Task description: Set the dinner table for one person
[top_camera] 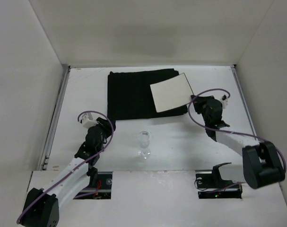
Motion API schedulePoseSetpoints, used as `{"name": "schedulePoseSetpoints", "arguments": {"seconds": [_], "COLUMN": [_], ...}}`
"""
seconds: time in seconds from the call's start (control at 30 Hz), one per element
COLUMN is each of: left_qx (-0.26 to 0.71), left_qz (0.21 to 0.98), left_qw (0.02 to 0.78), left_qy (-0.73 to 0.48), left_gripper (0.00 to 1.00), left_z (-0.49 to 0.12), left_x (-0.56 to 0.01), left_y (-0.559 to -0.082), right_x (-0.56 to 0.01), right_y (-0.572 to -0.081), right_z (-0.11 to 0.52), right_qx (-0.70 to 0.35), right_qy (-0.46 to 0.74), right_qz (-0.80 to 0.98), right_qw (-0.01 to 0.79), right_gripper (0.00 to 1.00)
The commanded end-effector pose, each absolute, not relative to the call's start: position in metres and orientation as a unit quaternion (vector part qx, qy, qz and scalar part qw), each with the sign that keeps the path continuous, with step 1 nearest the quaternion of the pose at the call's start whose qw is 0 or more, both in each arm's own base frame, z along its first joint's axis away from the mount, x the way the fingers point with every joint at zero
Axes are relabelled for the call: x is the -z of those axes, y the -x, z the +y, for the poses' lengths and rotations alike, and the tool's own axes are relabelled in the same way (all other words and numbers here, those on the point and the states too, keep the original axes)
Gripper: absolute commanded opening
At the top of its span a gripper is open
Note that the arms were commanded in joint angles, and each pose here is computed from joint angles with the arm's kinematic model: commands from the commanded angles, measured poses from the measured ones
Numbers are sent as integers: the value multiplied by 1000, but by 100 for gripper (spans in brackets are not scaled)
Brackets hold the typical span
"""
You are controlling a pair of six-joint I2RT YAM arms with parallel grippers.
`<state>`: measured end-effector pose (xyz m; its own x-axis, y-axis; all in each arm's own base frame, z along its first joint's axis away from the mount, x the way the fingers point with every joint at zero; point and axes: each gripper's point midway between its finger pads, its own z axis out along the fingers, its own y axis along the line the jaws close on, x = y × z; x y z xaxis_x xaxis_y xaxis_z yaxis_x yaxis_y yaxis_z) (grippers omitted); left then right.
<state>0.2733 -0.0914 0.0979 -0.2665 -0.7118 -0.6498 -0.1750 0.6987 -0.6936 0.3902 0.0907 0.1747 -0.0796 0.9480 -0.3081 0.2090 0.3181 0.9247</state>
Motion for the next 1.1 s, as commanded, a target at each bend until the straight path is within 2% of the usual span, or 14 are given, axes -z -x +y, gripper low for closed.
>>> {"name": "schedulePoseSetpoints", "arguments": {"seconds": [0.0,0.53,0.77,0.93,1.07], "left_qx": [251,249,248,247,248], "left_qz": [744,743,744,745,746], "left_qw": [544,548,547,546,546], "left_qy": [295,293,292,292,292], "left_gripper": [40,40,40,40,40], "left_z": [-86,-85,-86,-86,-86], "left_x": [-101,-101,-100,-99,-99], "left_y": [-277,-278,-278,-278,-278], "right_x": [-337,-268,-244,-197,-162], "right_y": [-418,-491,-494,-490,-486], "right_z": [108,218,234,243,251], "right_qx": [-558,-634,-628,-604,-590], "right_qy": [-424,-469,-478,-504,-522], "right_qz": [416,374,387,411,427], "right_qw": [579,488,476,460,444], "right_gripper": [0,0,0,0,4]}}
